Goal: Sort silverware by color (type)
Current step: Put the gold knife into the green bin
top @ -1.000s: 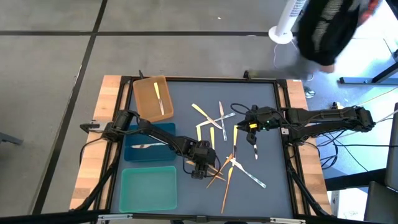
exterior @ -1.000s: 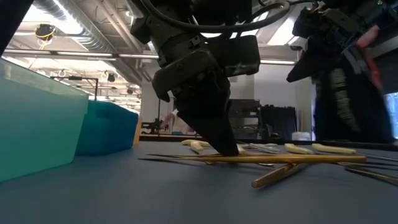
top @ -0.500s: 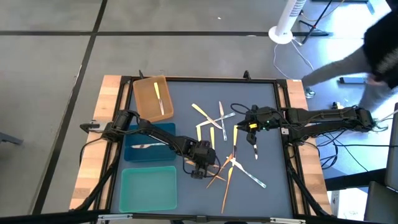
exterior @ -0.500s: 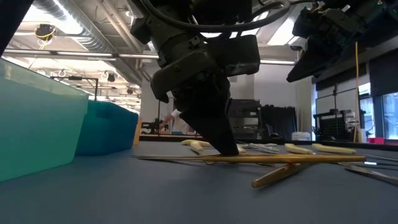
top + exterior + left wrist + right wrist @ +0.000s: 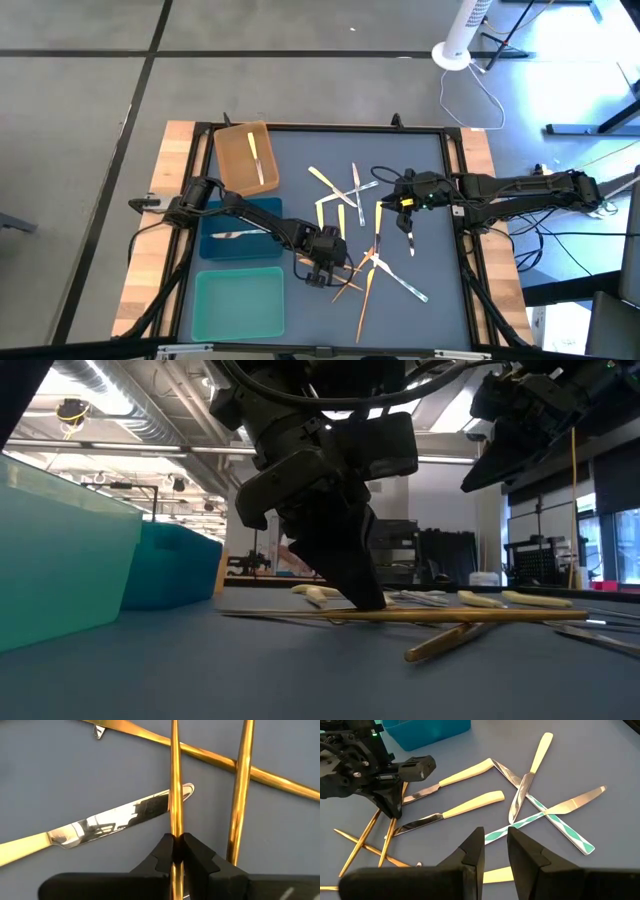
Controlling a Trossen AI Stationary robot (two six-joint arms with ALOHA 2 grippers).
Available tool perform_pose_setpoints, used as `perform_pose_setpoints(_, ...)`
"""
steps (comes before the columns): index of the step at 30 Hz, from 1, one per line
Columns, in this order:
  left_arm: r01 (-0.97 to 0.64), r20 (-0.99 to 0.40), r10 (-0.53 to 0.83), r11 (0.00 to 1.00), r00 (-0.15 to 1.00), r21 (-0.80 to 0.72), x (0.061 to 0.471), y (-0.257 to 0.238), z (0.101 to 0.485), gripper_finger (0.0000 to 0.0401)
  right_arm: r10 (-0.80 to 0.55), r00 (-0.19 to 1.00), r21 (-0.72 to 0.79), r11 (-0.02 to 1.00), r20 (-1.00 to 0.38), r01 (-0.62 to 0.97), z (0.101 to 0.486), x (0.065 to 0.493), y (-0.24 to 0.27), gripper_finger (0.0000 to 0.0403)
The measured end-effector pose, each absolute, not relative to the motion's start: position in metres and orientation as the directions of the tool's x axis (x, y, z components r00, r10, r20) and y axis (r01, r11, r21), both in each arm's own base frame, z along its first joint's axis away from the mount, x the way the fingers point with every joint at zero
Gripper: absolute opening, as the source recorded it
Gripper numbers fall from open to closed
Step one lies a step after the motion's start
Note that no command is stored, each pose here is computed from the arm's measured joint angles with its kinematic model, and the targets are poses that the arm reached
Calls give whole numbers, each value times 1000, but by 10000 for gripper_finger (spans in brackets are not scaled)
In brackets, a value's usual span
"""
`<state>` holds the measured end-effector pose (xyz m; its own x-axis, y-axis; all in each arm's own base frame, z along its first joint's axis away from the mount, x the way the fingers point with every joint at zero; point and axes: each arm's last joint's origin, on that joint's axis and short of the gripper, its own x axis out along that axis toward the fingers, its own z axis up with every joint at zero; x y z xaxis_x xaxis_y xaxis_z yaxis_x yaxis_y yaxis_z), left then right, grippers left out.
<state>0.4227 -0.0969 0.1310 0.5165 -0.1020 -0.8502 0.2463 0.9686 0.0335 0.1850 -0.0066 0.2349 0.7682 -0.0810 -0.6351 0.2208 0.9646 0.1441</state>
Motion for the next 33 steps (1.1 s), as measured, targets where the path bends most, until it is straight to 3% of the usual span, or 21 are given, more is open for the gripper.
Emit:
perform_pose_setpoints(16, 238, -841, -105, 971, 531, 29, 425, -97, 134, 18, -81, 768, 144, 965, -635, 221, 235, 185, -7, 72)
perform_pose_setpoints(24, 231, -803, -111, 972, 585, 34, 440, -96, 159, 18, -81, 768, 144, 965, -635, 221, 235, 185, -7, 72)
perform_pose_setpoints(33, 199, -826, -85, 979, 558, 33, 451, -81, 192, 18, -81, 768, 141, 966, -635, 219, 235, 185, -7, 72)
